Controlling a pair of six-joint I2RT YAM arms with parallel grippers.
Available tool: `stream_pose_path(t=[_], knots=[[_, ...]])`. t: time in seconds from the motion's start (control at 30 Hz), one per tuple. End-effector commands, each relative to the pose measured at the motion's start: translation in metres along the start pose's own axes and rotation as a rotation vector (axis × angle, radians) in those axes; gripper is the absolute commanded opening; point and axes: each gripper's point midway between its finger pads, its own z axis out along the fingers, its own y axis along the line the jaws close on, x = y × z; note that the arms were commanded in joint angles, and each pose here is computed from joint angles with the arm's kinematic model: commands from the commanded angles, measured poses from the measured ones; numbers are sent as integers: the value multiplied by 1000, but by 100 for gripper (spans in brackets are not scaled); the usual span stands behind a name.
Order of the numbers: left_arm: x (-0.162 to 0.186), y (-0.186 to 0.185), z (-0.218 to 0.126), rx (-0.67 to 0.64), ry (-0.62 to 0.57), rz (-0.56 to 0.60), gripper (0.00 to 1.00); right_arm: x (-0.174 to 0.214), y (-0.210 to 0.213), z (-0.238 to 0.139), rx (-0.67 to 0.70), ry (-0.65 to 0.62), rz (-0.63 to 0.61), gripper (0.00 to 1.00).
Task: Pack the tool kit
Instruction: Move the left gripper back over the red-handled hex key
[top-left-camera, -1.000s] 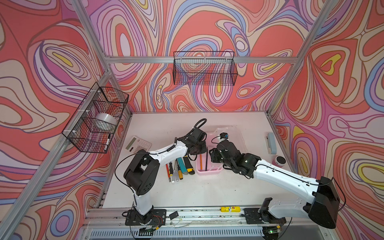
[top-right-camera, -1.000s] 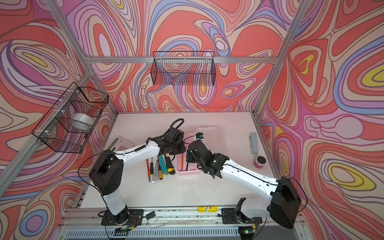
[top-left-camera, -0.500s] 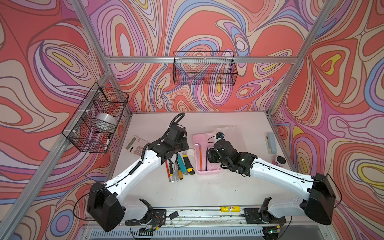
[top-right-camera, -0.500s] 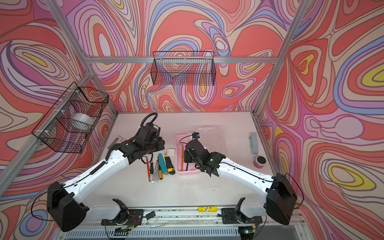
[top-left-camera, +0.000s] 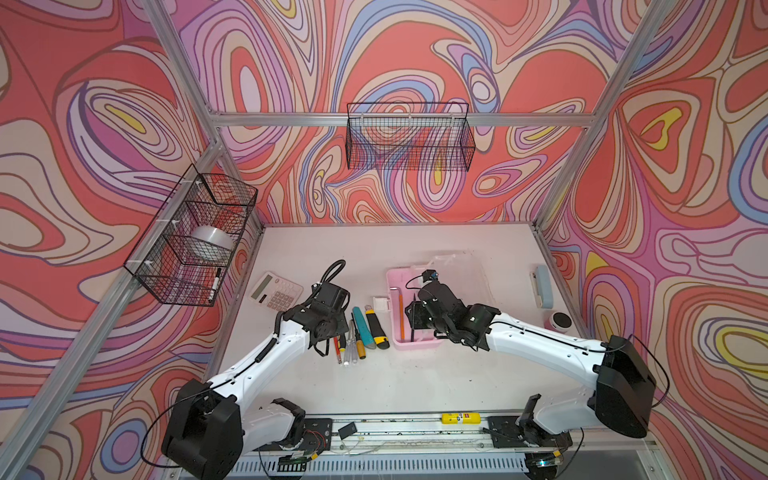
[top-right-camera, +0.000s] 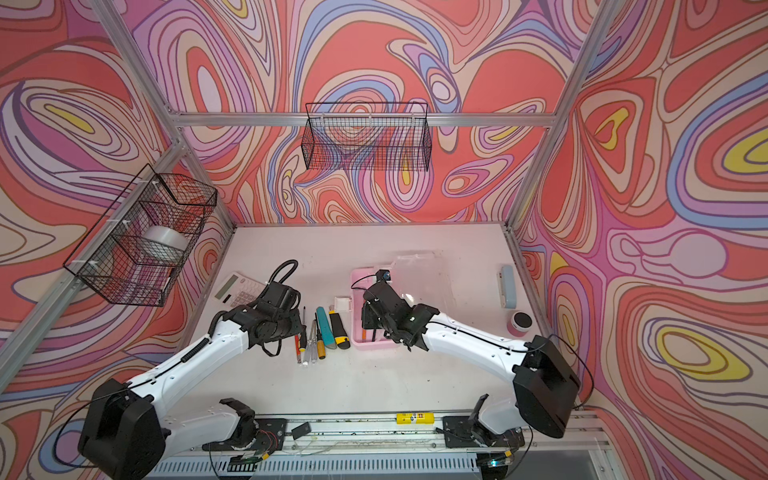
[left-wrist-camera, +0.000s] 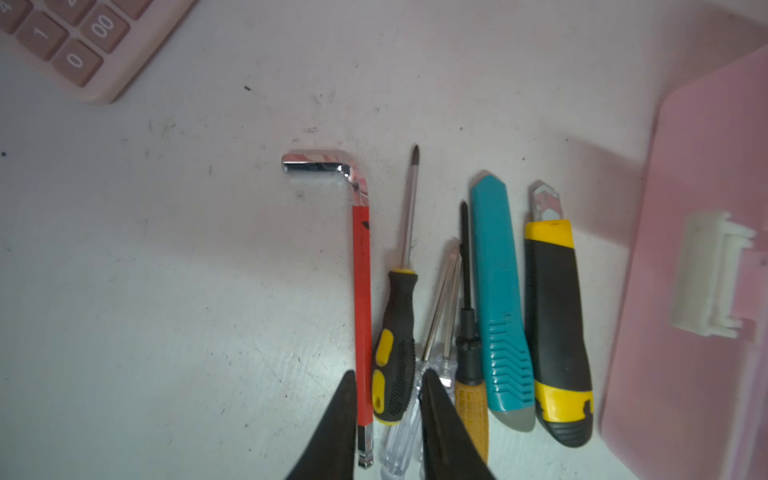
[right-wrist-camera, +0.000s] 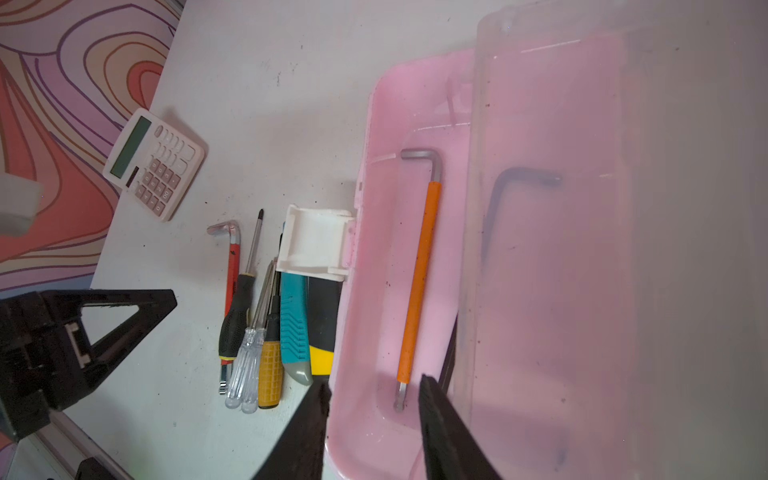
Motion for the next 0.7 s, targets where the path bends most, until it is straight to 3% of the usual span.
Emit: stream_pose_path(t=[0.0,0.67], knots=[[1,6,10,-10,3,-36,30,-3,10,1,-30,-3,6,39],[-2,7,55,-22,53,-48,28,-3,8,-1,-30,-16,33,37]])
